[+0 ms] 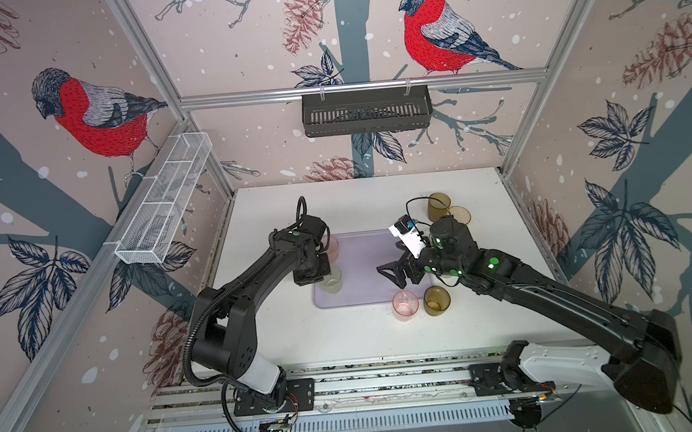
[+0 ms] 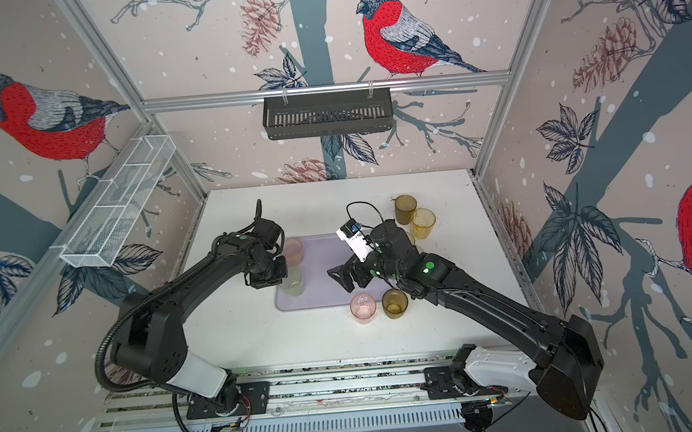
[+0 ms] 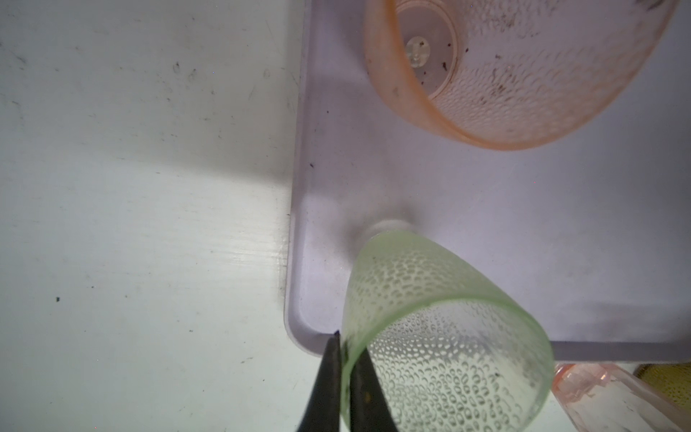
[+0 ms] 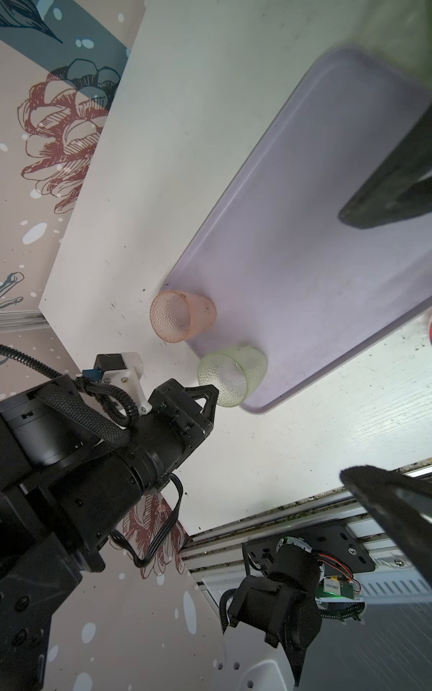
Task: Place the glasses into the tray
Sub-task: 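Lift the light green cup with the left gripper and carry it onto the tray, then lower the light green cup onto the tray and open the left gripper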
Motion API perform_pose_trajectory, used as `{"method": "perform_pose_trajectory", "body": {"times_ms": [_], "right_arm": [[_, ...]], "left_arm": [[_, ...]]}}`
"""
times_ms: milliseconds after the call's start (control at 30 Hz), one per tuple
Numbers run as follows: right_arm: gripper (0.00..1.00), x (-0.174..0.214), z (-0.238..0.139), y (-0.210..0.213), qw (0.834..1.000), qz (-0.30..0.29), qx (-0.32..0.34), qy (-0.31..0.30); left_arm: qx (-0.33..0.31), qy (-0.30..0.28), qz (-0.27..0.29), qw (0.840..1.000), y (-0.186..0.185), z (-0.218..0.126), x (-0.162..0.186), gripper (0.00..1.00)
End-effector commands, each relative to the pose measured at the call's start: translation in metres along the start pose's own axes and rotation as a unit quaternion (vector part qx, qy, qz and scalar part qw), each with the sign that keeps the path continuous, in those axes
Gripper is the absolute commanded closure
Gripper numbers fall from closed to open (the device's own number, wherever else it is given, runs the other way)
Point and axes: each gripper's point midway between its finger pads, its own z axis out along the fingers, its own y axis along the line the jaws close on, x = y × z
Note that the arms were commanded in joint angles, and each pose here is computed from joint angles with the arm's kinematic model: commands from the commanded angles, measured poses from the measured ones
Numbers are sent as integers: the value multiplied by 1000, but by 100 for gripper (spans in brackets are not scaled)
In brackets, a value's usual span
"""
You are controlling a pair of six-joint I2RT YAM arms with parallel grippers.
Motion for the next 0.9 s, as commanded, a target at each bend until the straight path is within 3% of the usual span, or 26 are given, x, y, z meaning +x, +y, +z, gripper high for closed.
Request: {"method": "perform_pose_trajectory", "body": {"times_ms": [0, 867], "right_arm": [[1, -7, -2, 1, 1000, -6, 0, -13], [0, -7, -2, -1, 1000, -5, 0, -16]], "left_arm": [[-13, -1, -1, 1000, 4, -1, 0, 96], [-27, 3, 0, 1000, 9, 3, 0, 96]]}}
